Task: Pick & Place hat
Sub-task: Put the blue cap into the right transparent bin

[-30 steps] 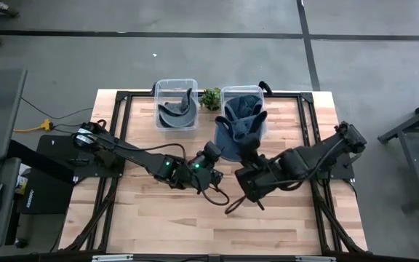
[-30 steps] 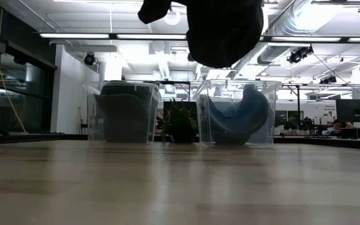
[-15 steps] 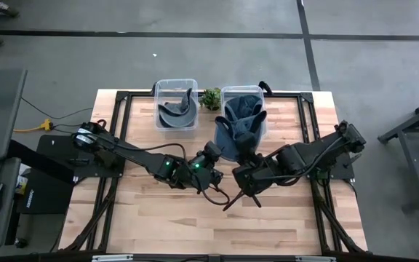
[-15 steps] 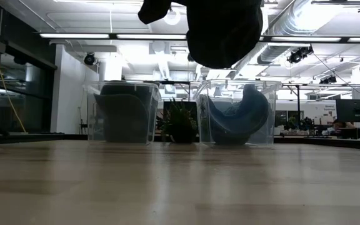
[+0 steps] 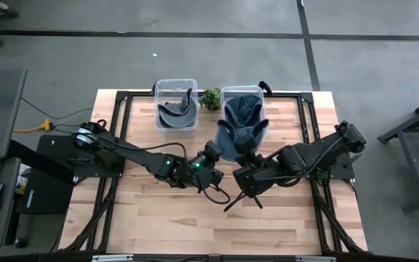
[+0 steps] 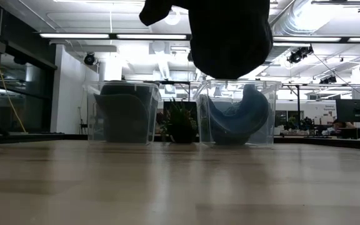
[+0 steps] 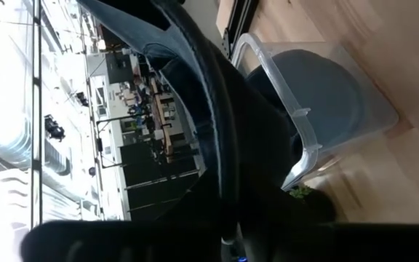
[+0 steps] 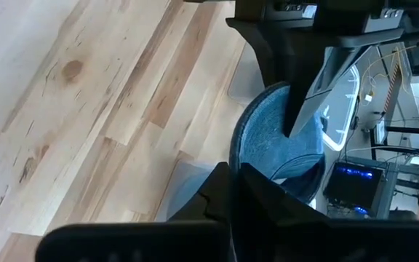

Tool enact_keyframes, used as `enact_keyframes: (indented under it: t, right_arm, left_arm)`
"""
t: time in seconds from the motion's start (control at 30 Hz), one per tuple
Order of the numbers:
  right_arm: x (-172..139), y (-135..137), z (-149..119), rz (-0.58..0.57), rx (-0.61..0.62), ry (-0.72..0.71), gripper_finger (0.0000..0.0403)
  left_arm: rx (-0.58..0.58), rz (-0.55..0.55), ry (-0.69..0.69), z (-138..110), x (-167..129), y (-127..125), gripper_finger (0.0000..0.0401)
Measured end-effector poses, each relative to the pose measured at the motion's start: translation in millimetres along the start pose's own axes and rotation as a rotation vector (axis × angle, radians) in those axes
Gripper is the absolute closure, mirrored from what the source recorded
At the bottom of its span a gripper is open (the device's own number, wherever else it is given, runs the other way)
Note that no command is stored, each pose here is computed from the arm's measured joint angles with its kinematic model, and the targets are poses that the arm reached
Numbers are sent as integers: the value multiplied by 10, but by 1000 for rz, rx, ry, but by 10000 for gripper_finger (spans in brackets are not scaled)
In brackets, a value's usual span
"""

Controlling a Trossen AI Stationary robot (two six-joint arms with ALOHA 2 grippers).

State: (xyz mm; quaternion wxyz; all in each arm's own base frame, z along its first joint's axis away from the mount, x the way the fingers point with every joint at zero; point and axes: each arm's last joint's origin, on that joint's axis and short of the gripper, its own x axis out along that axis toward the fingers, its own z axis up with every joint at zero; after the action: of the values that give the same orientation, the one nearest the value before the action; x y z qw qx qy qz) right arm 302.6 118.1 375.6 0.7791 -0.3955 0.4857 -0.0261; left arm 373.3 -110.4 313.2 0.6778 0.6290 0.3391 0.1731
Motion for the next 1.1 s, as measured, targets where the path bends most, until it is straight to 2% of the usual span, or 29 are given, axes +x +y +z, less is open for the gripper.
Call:
enact_keyframes:
  t: [0.3, 0.57, 0.77, 0.97, 1.1]
  right_arm:
    - [-1, -1, -21, -14, -6, 22, 397]
    - [-10, -13, -94, -118, -47, 108, 397]
    - [-66, 22, -113, -220, -93, 144, 397]
    - [-107, 62, -114, -254, -138, 153, 397]
    - [-121, 67, -123, -289, -156, 166, 397]
  left_arm:
    - [-26, 0, -18, 9, 0, 9, 348]
    - [-147, 10, -59, 51, -36, 36, 252]
    - [-301, 12, -39, 41, -32, 32, 194]
    - [-451, -2, 3, 6, -26, -13, 186]
    - [-586, -67, 28, -136, -42, 2, 185]
